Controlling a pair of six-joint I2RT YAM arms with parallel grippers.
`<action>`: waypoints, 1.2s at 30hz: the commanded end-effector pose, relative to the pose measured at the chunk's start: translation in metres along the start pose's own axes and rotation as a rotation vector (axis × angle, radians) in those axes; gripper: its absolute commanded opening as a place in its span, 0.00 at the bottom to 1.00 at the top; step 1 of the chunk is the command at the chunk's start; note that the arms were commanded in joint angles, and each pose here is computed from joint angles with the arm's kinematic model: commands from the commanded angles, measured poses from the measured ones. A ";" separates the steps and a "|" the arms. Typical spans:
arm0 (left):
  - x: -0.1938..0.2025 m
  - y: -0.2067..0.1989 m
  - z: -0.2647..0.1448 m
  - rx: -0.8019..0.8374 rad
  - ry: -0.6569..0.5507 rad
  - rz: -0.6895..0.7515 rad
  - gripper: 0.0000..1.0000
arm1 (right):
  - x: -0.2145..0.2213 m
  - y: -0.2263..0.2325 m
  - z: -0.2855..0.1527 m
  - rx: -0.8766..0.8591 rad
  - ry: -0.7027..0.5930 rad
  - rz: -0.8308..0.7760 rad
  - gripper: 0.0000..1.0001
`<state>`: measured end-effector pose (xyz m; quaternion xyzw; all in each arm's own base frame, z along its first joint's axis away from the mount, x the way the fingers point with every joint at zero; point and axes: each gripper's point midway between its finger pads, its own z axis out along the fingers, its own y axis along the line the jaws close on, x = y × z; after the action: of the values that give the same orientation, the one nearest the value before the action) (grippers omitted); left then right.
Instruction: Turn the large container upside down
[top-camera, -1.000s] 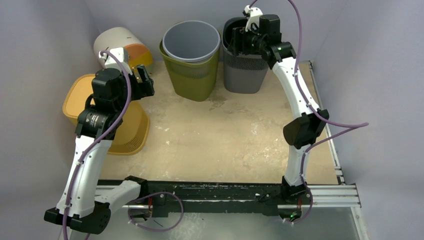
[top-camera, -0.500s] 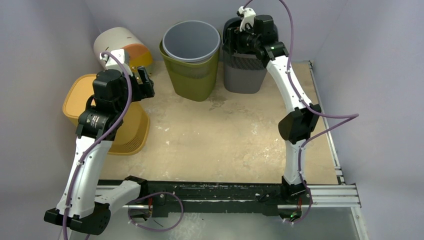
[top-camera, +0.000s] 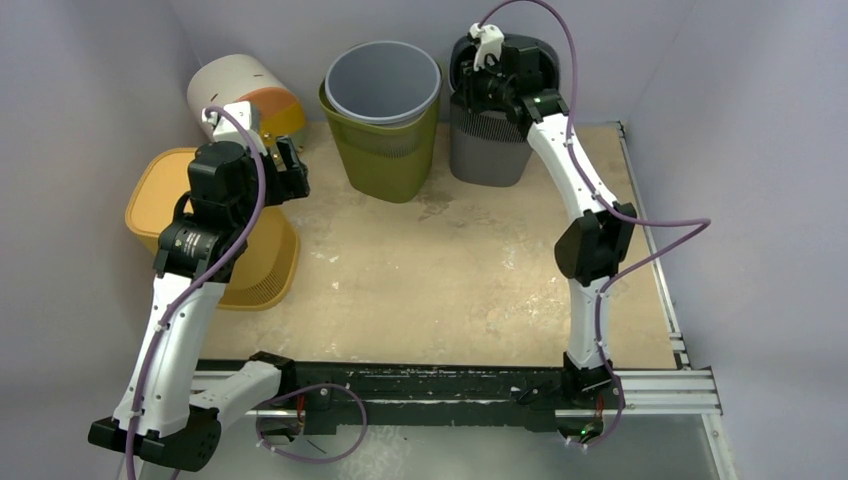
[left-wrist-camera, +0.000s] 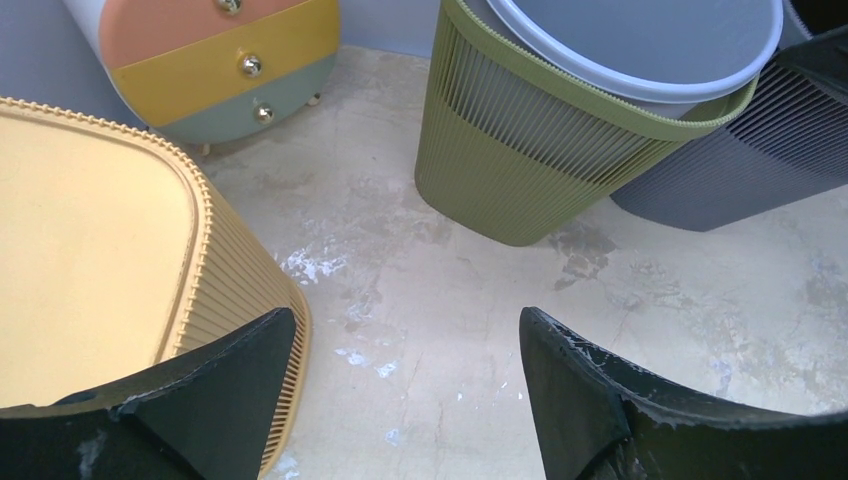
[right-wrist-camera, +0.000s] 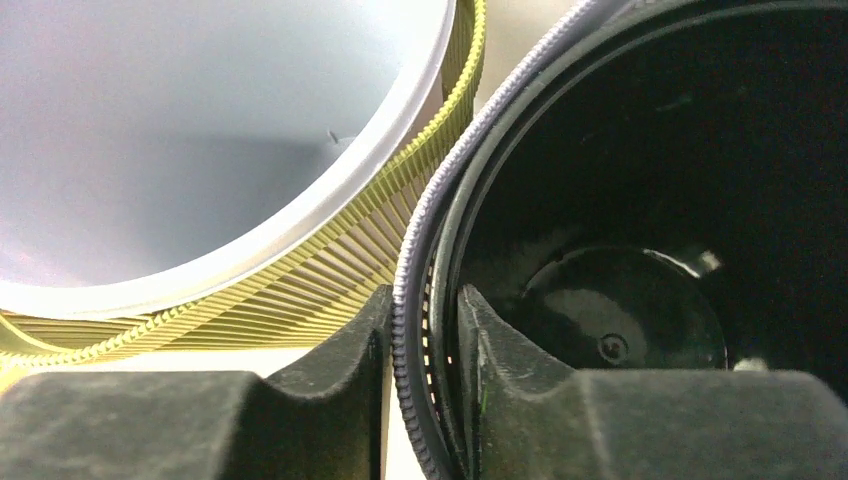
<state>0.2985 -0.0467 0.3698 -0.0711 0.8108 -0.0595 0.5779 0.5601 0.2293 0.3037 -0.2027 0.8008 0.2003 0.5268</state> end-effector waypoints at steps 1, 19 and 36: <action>-0.005 -0.001 -0.002 0.004 -0.027 0.006 0.80 | -0.028 -0.010 -0.035 0.069 -0.068 -0.037 0.16; 0.005 -0.002 -0.003 0.015 -0.017 -0.024 0.80 | 0.018 0.001 -0.098 0.102 0.082 -0.036 0.53; 0.013 0.005 -0.006 -0.006 0.000 -0.002 0.80 | -0.056 -0.010 -0.119 0.224 -0.140 0.036 0.67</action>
<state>0.2913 -0.0456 0.3536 -0.0740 0.8182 -0.0594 0.5670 0.4879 0.1732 0.3395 -0.1470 0.8229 0.1420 0.5301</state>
